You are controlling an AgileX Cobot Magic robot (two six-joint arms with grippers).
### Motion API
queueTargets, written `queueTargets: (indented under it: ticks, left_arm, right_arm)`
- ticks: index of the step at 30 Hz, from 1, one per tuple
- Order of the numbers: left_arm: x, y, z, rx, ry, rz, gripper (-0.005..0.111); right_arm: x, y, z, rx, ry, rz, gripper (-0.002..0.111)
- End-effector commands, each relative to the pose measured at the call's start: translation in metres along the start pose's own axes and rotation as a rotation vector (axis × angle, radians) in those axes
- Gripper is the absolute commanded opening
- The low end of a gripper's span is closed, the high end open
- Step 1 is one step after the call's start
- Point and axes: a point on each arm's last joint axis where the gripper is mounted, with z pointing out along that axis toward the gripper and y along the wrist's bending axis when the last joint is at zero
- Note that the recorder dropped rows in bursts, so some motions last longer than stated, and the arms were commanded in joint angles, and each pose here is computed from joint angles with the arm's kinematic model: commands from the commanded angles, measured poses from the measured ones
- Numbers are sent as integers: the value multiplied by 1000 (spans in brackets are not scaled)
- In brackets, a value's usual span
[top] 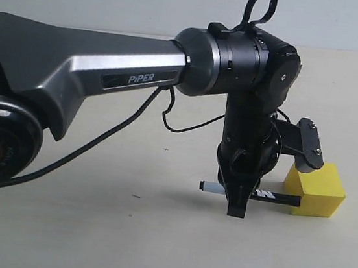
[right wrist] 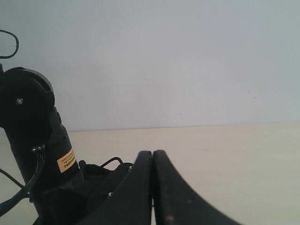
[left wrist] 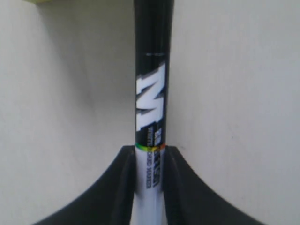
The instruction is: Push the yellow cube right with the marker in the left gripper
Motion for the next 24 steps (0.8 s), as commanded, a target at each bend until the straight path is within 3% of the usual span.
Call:
queueTargets:
  ticks: [1, 6, 18, 24]
  left_arm:
    - [2, 4, -10, -59, 22, -48, 0]
    - [9, 11, -12, -144, 100, -44, 0]
    - [6, 8, -10, -111, 74, -23, 0]
    - [-2, 6, -10, -85, -16, -23, 0]
  right_arm:
    - [1, 0, 0, 0, -4, -8, 0]
    - [1, 0, 0, 0, -4, -8, 0]
    - [1, 0, 0, 0, -4, -8, 0]
    - [1, 0, 0, 0, -4, -8, 0]
